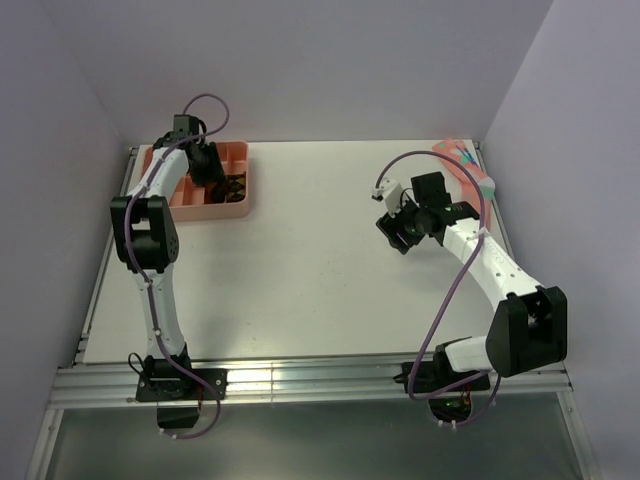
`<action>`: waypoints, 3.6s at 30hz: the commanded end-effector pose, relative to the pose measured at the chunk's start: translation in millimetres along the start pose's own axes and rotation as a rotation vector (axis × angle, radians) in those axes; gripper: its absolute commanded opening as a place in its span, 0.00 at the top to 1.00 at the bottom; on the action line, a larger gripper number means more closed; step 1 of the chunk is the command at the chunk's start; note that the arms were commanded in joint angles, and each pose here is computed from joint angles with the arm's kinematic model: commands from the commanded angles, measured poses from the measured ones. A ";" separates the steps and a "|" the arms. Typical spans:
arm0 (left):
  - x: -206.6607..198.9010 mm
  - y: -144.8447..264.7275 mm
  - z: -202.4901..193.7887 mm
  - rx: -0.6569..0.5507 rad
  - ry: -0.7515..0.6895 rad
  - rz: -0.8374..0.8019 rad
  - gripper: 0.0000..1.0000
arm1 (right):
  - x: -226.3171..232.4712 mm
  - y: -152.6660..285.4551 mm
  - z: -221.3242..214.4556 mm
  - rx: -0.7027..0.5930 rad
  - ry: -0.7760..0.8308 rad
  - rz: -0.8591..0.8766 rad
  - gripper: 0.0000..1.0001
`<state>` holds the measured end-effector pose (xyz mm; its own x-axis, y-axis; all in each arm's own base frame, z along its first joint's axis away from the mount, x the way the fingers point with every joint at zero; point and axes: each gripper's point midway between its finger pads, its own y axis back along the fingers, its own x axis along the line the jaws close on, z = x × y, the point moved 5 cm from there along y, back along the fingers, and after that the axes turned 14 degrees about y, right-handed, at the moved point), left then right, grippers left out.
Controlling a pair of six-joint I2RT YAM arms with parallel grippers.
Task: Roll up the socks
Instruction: Place the sock in the storage box.
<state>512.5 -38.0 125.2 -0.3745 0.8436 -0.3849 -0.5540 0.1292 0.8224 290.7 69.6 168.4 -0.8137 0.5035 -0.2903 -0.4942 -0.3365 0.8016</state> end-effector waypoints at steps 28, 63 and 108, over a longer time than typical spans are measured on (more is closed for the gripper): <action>3.1 34.0 18.2 -0.143 0.010 -0.101 1.00 | 3.3 -4.2 -8.6 0.012 -0.003 0.001 0.36; 33.3 -14.1 -16.6 0.043 -0.075 0.157 1.00 | 2.6 -10.8 -4.3 0.015 -0.010 0.053 0.38; -2.9 28.3 0.2 -0.205 -0.114 0.070 0.32 | 9.0 -12.6 -12.9 0.033 -0.003 0.060 0.38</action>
<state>496.6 -31.9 120.4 -0.3586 0.9057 -0.2260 -0.6054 -0.0414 0.7948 284.3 71.1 143.1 -0.8484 0.4831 -0.2165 -0.4114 -0.3442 0.8440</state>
